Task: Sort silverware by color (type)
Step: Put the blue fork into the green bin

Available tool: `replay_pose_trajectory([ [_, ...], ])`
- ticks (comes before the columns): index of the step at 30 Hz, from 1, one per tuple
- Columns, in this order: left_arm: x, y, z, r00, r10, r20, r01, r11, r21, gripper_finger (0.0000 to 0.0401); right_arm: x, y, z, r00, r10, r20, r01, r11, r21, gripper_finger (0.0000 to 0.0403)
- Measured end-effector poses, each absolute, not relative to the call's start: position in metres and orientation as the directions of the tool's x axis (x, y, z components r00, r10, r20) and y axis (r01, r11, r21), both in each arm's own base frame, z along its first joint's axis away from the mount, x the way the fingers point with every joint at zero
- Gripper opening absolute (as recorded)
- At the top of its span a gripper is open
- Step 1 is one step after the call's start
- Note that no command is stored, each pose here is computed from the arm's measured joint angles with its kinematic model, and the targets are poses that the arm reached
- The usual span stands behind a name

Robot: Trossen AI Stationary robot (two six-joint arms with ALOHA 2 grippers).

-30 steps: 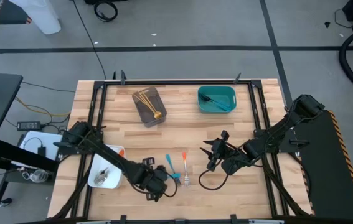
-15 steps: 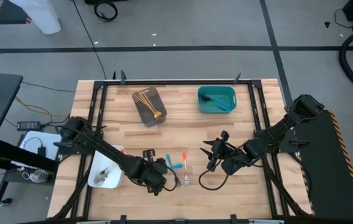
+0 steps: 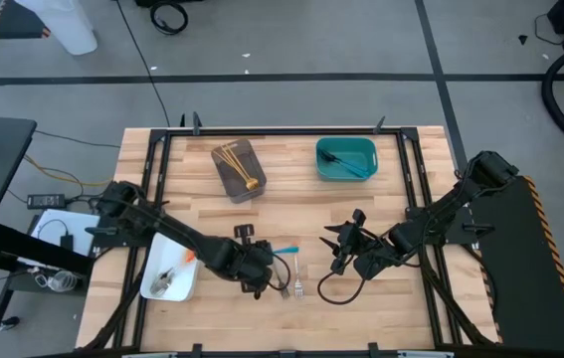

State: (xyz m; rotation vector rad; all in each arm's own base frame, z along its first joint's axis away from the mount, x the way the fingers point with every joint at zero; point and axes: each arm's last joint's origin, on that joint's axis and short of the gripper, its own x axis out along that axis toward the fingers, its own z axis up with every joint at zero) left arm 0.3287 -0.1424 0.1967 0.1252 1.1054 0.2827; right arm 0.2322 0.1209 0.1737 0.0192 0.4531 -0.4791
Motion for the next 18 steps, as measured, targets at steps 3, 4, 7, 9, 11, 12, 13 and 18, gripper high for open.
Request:
replay_pose_trajectory([
  [3, 0.332, -0.135, 0.197, 0.415, 0.300, -0.859, -0.160, 0.953, 0.256, 0.0022, 0.232, 0.121, 0.174, 0.790, -0.440, -0.426, 0.449, 0.889, -0.087, 0.0165],
  [4, 0.333, -0.133, 0.197, 0.414, 0.305, -0.857, -0.160, 0.952, 0.261, 0.0022, 0.232, 0.121, 0.174, 0.791, -0.439, -0.426, 0.448, 0.890, -0.087, 0.0165],
  [7, 0.336, -0.125, 0.197, 0.415, 0.326, -0.849, -0.158, 0.945, 0.286, 0.0022, 0.232, 0.122, 0.174, 0.793, -0.432, -0.431, 0.441, 0.894, -0.084, 0.0165],
  [9, 0.339, -0.120, 0.198, 0.419, 0.331, -0.846, -0.154, 0.944, 0.293, 0.0022, 0.231, 0.123, 0.174, 0.794, -0.429, -0.431, 0.437, 0.895, -0.085, 0.0165],
  [11, 0.342, -0.116, 0.198, 0.426, 0.333, -0.842, -0.151, 0.943, 0.296, 0.0022, 0.231, 0.123, 0.174, 0.796, -0.426, -0.431, 0.434, 0.897, -0.085, 0.0165],
  [12, 0.344, -0.114, 0.198, 0.431, 0.333, -0.839, -0.148, 0.943, 0.298, 0.0022, 0.231, 0.124, 0.174, 0.796, -0.425, -0.431, 0.433, 0.897, -0.085, 0.0165],
  [13, 0.345, -0.111, 0.199, 0.435, 0.334, -0.836, -0.146, 0.943, 0.300, 0.0023, 0.231, 0.124, 0.174, 0.797, -0.424, -0.431, 0.431, 0.898, -0.085, 0.0165],
  [18, 0.352, -0.096, 0.199, 0.437, 0.347, -0.830, -0.143, 0.938, 0.317, 0.0023, 0.229, 0.127, 0.173, 0.800, -0.415, -0.433, 0.420, 0.903, -0.090, 0.0165],
])
